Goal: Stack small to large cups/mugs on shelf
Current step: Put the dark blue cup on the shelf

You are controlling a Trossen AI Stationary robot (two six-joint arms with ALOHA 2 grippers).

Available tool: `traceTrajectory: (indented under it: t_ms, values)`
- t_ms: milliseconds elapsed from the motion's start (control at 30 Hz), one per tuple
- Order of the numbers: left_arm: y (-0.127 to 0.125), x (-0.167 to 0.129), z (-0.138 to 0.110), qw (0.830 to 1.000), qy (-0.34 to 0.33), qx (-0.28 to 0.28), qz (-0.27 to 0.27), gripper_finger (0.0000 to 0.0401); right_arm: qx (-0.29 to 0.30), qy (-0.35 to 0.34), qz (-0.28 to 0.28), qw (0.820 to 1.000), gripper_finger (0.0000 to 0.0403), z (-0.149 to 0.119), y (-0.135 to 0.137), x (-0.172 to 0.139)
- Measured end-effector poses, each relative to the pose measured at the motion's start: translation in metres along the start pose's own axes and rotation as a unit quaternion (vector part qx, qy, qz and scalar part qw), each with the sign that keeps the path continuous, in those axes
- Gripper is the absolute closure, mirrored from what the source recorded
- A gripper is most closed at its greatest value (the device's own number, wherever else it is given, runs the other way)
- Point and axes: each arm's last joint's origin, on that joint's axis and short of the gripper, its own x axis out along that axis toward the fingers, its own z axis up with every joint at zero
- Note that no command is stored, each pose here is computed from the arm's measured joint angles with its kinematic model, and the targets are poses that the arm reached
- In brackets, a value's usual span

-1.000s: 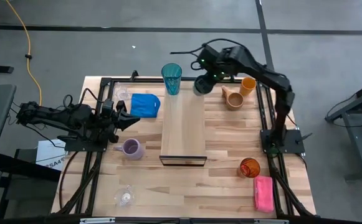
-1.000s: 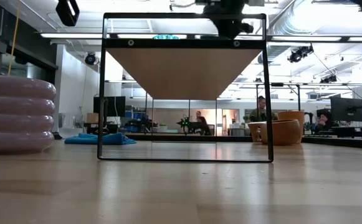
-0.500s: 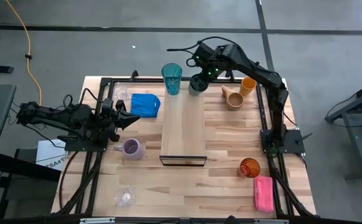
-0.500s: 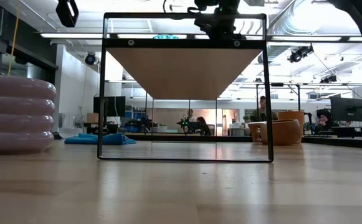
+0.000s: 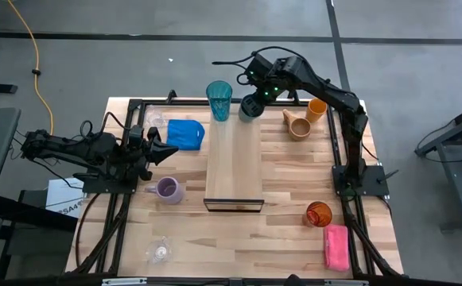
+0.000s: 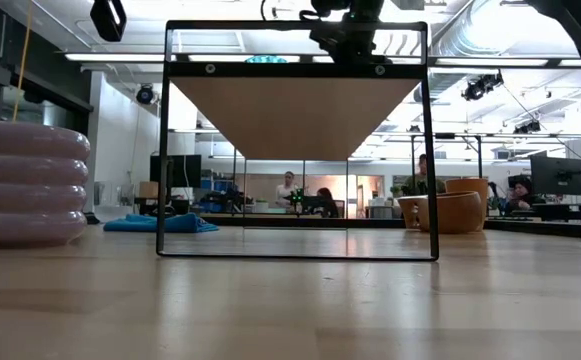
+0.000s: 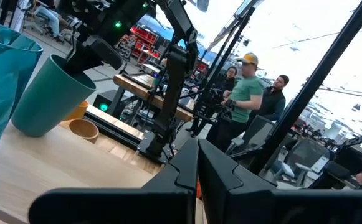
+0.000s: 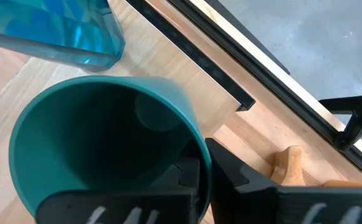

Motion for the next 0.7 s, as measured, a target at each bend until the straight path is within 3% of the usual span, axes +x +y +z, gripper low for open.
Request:
traceTrajectory:
  t_ms: [200,500,700]
  values:
    - [-0.0001,0.0,0.0,1.0,0.0,0.0,0.0,0.0401,0.001,-0.005,0.001,1.0,0.0393,0.0011,-0.0001,0.0001]
    - [-0.0001,0.0,0.0,1.0,0.0,0.0,0.0,0.0401,0.004,-0.025,0.009,1.0,0.0291,0.005,0.0013,0.0]
    - [-0.0001,0.0,0.0,1.0,0.0,0.0,0.0,0.0401,0.006,-0.035,0.011,0.999,0.0256,0.0075,0.0001,0.0002]
